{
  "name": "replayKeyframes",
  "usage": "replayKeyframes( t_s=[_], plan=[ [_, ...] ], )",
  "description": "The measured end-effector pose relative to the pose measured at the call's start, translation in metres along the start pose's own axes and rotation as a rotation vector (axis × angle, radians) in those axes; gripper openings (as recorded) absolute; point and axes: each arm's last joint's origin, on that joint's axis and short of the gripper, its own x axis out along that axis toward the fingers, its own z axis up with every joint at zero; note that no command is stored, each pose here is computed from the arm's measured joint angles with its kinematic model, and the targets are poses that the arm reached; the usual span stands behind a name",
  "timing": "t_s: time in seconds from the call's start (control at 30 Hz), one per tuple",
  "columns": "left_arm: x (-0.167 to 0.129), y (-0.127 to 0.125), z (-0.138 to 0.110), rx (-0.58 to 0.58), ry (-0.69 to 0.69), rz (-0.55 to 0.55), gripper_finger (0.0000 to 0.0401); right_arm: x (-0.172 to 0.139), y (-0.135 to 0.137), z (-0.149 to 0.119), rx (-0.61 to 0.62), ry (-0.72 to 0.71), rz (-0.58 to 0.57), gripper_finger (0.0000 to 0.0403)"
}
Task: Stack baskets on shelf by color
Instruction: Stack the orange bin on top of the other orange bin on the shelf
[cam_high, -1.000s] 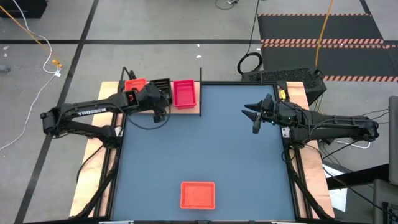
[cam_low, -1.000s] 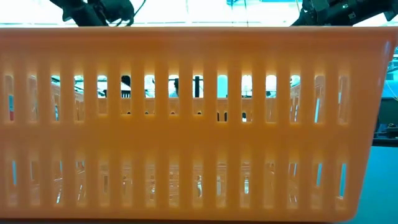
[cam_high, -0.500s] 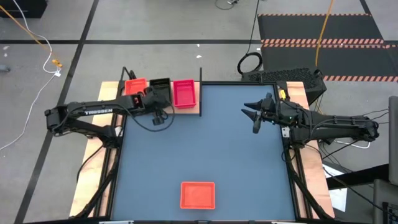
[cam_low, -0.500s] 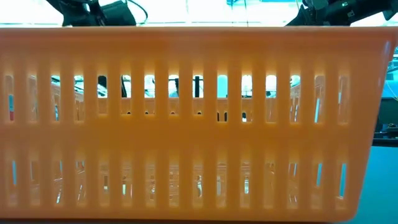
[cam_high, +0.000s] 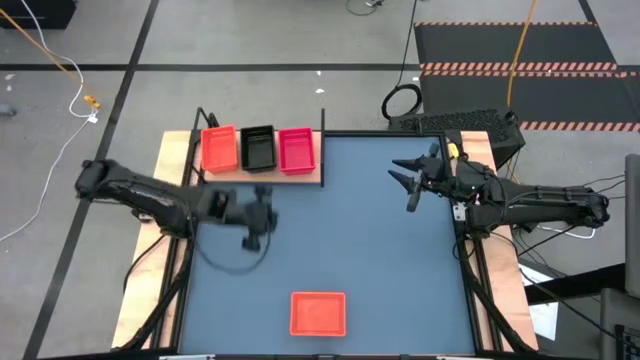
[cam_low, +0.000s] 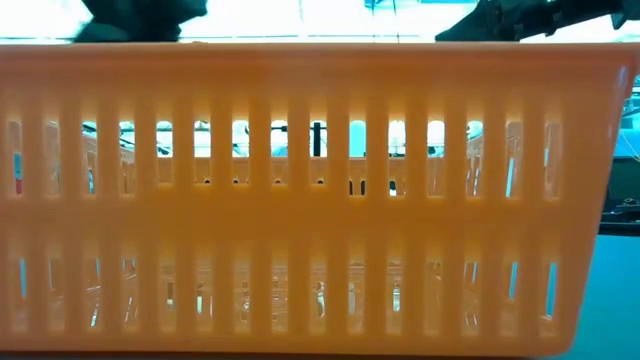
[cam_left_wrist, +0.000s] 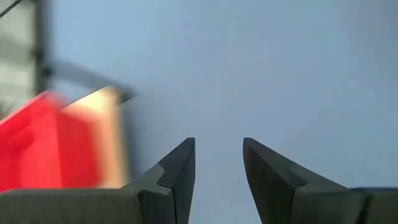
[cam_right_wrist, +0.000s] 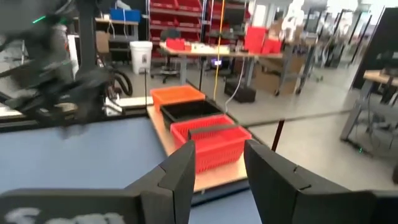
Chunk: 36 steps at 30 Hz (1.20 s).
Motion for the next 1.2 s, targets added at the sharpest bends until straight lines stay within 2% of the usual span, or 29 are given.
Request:
replayKeyframes(
  t_s=[0.17, 0.27, 0.37, 0.53, 0.63, 0.87, 1.03, 1.1, 1.2],
  plan=[
    [0.015, -0.071, 0.018, 0.26, -0.03, -0.147, 0.0136, 0.001, 0.0, 0.004, -0.063, -0.038, -0.003, 0.013],
    [0.021, -0.103, 0.026, 0.443, -0.037, -0.186, 0.0136, 0.003, 0.001, 0.003, -0.102, -0.037, -0.004, 0.013],
    [0.022, -0.121, 0.04, 0.621, -0.026, -0.171, 0.0136, 0.005, 0.002, 0.002, -0.134, -0.026, -0.003, 0.013],
    [0.03, -0.147, 0.081, 0.803, -0.092, -0.192, 0.0136, 0.01, 0.003, 0.003, -0.168, -0.039, -0.006, 0.013],
    [0.041, -0.163, 0.093, 0.928, -0.058, -0.221, 0.0136, 0.013, 0.004, 0.005, -0.18, -0.069, -0.011, 0.013],
    [0.063, -0.182, 0.095, 1.073, 0.006, -0.327, 0.0136, 0.02, 0.006, 0.003, -0.276, -0.058, -0.012, 0.013],
    [0.068, -0.177, 0.099, 1.099, -0.028, -0.322, 0.0135, 0.024, 0.007, 0.001, -0.335, -0.045, -0.012, 0.013],
    [0.07, -0.173, 0.1, 1.092, -0.026, -0.318, 0.0123, 0.025, 0.008, 0.0, -0.337, -0.046, -0.012, 0.013],
    [0.072, -0.17, 0.101, 1.036, -0.024, -0.337, 0.0077, 0.026, 0.008, 0.002, -0.329, -0.062, -0.015, 0.013]
  ],
)
